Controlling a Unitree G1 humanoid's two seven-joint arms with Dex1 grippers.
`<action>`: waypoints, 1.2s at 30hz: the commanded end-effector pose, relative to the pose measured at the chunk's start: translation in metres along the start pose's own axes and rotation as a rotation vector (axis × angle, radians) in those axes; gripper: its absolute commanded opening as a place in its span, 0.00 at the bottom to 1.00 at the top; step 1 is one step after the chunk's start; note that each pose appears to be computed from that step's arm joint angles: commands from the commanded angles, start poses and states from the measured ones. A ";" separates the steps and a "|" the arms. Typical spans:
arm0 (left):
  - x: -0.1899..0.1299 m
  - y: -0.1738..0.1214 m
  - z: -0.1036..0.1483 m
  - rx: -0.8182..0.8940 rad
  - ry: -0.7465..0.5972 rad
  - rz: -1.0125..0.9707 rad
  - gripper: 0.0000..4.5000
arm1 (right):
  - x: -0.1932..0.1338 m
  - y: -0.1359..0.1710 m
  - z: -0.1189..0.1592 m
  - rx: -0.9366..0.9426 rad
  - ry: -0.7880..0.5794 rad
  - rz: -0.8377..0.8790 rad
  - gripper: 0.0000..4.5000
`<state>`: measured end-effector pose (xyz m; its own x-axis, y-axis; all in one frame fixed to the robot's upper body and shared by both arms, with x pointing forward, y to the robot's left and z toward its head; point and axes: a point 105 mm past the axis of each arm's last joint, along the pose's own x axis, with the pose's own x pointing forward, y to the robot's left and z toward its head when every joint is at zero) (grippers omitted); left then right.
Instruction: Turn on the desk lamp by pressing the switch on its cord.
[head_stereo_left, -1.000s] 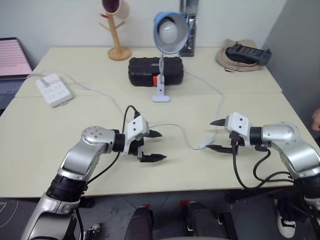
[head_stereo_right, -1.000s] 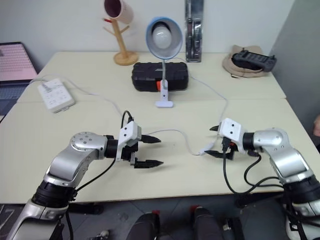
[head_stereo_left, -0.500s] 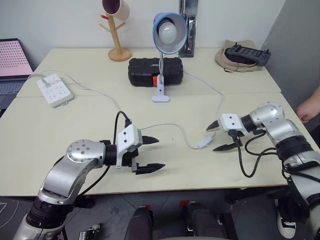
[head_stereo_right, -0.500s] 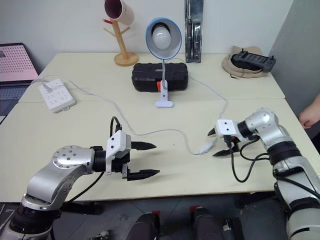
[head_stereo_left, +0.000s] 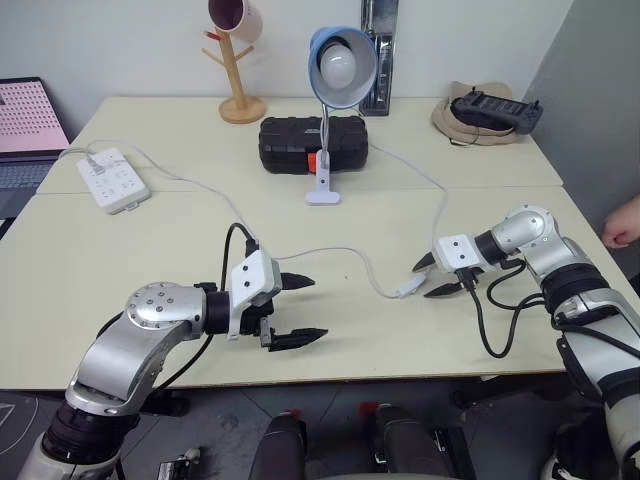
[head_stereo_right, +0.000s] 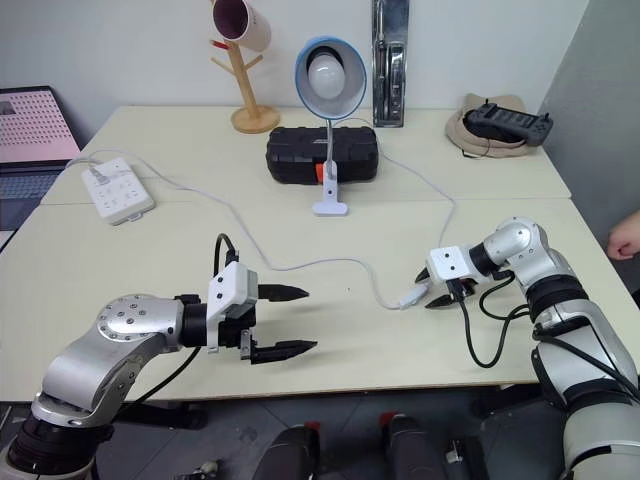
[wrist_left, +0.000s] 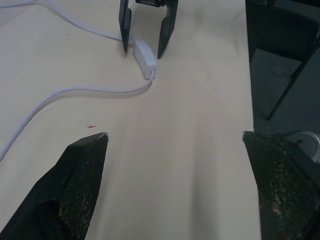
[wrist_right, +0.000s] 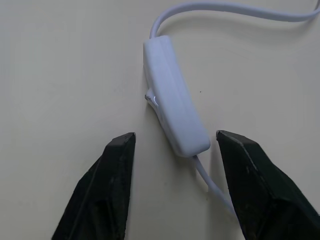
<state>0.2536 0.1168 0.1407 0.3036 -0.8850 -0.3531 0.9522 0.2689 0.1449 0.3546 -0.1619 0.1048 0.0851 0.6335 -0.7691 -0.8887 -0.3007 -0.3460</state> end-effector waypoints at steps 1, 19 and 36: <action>-0.001 0.003 0.012 0.048 -0.023 -0.002 1.00 | -0.005 -0.002 0.005 -0.016 -0.022 -0.003 0.37; -0.003 0.027 0.023 -0.308 -0.178 0.053 1.00 | -0.050 0.001 0.067 0.848 -0.651 -0.339 0.08; 0.037 0.030 0.079 -0.853 -0.589 -0.165 1.00 | -0.060 0.022 0.135 1.127 -0.951 -0.089 0.08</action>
<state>0.2945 0.0680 0.1940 0.3503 -0.9157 0.1968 0.7375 0.1401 -0.6607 0.2787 -0.1116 0.2006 0.2715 0.9623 -0.0140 -0.7693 0.2257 0.5977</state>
